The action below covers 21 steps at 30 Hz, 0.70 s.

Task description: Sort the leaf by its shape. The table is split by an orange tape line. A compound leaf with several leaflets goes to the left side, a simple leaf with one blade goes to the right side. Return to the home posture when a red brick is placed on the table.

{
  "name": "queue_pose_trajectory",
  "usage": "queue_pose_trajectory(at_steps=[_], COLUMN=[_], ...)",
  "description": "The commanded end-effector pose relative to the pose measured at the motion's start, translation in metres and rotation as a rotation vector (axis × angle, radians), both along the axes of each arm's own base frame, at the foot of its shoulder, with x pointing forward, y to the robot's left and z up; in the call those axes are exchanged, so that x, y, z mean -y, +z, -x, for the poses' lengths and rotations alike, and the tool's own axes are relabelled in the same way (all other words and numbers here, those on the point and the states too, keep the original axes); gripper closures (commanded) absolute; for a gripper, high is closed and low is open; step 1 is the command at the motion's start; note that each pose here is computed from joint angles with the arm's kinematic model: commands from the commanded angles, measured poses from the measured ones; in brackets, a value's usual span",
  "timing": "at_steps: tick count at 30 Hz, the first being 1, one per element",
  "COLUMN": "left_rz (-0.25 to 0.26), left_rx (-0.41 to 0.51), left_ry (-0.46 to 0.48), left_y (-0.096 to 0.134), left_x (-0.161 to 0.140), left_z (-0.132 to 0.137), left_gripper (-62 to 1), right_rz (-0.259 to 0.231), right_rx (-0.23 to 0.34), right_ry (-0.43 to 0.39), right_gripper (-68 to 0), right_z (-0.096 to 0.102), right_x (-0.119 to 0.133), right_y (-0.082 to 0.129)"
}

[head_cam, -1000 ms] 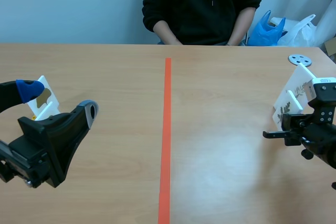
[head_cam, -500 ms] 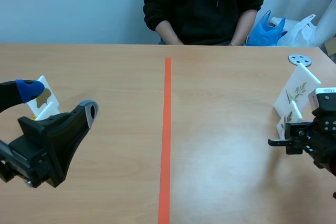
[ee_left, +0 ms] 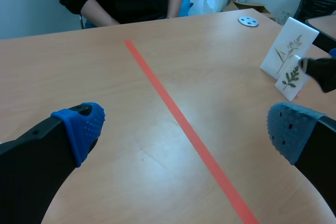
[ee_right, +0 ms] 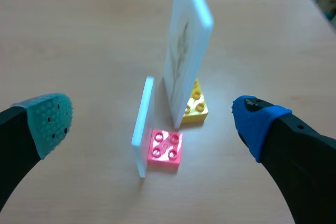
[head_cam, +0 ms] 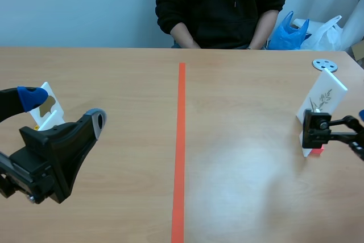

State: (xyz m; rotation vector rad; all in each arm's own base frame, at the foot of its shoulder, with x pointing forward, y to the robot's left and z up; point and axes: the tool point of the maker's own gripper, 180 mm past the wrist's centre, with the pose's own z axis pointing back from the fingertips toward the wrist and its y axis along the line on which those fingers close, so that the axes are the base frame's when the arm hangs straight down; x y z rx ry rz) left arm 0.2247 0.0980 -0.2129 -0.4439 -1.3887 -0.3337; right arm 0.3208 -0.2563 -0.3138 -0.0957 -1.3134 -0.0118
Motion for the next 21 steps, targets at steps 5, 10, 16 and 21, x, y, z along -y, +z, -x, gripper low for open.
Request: queue_pose_trajectory(at_steps=[5,10,16,21], left_rz=[0.018,0.012,-0.034,-0.049], left_rx=[0.019,0.02,0.025,0.025], left_ry=[-0.003,-0.004,-0.015,-0.018], left_y=[0.005,0.005,0.001,0.0], left_x=[0.002,0.003,0.003,0.003], left_z=[0.0,0.0,0.0,0.001], left_gripper=[-62.3,-62.3,-62.3,-62.3], right_rz=[0.005,-0.003,-0.01,-0.022], right_rx=[0.115,0.136,0.102,0.085], right_ry=[0.124,0.274,0.459,0.555], right_gripper=[-67.2,-67.2,-67.2,-67.9], right_z=[0.014,0.033,0.063,0.082], right_x=[-0.017,-0.053,-0.102,-0.129], right_y=[0.059,0.091,0.11,0.12])
